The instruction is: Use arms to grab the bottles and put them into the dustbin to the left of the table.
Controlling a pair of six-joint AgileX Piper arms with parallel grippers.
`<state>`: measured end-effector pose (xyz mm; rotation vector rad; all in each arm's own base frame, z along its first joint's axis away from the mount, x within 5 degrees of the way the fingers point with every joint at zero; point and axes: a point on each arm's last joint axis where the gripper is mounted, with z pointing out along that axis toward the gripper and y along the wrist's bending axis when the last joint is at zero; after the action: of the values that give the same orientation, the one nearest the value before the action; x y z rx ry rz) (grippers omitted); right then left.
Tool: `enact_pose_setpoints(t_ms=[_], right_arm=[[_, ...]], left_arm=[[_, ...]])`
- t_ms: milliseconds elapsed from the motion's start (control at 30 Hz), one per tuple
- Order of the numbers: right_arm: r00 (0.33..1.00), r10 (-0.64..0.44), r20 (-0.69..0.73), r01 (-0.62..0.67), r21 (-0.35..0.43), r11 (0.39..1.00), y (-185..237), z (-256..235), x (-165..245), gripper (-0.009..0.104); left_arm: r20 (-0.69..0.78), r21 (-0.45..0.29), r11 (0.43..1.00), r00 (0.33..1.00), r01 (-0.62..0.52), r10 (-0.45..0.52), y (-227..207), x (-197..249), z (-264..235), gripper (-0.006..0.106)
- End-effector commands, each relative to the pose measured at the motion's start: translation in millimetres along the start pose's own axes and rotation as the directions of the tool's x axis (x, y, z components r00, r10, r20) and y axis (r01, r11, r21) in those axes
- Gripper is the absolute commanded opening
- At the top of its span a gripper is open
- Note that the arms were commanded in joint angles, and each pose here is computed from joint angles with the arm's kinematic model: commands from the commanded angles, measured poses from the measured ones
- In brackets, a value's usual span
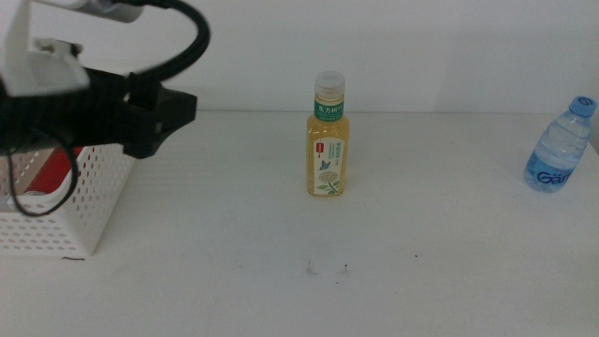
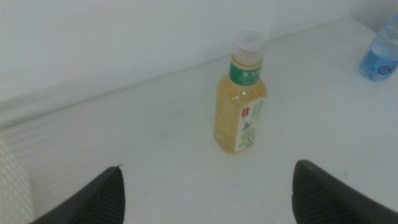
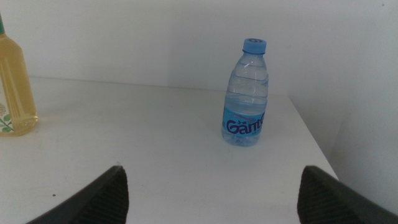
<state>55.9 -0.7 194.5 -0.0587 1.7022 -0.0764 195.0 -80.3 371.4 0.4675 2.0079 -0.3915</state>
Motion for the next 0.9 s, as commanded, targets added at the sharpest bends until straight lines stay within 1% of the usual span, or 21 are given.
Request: enact_pose_setpoints(t_ms=[0, 100, 300, 367, 467, 567, 667, 800, 867], right_arm=[[1.000, -0.012, 0.009, 0.012, 0.009, 1.000, 0, 0, 0, 0.093], [1.000, -0.012, 0.009, 0.012, 0.009, 1.000, 0, 0, 0, 0.093], [1.000, -0.012, 0.009, 0.012, 0.009, 1.000, 0, 0, 0, 0.093], [1.000, -0.012, 0.009, 0.012, 0.009, 1.000, 0, 0, 0, 0.093], [1.000, -0.012, 0.009, 0.012, 0.009, 1.000, 0, 0, 0, 0.093], [1.000, -0.012, 0.009, 0.012, 0.009, 1.000, 0, 0, 0, 0.093], [1.000, -0.012, 0.009, 0.012, 0.009, 1.000, 0, 0, 0, 0.093], [1.000, -0.012, 0.009, 0.012, 0.009, 1.000, 0, 0, 0, 0.093], [1.000, -0.012, 0.009, 0.012, 0.009, 1.000, 0, 0, 0, 0.093]], left_arm=[[0.053, -0.025, 1.000, 0.999, -0.006, 0.008, 0, 4, -6, 0.088], [0.119, -0.059, 0.998, 0.993, 0.017, -0.010, 2, 16, -10, 0.088], [0.131, -0.068, 0.997, 0.991, -0.022, 0.031, -9, 40, -10, 0.088], [0.160, -0.048, 0.998, 0.987, -0.028, 0.035, -16, 42, -8, 0.088], [0.227, 0.009, 0.998, 0.973, -0.055, 0.052, -29, 44, -5, 0.088], [0.265, 0.058, 0.996, 0.963, -0.065, 0.048, -37, 55, 0, 0.088], [0.293, 0.091, 0.994, 0.956, -0.060, 0.030, -41, 70, 5, 0.088], [0.311, 0.105, 0.994, 0.950, -0.032, -0.002, -40, 92, 11, 0.088], [0.322, 0.107, 0.994, 0.947, -0.033, -0.003, -39, 102, 13, 0.088]])
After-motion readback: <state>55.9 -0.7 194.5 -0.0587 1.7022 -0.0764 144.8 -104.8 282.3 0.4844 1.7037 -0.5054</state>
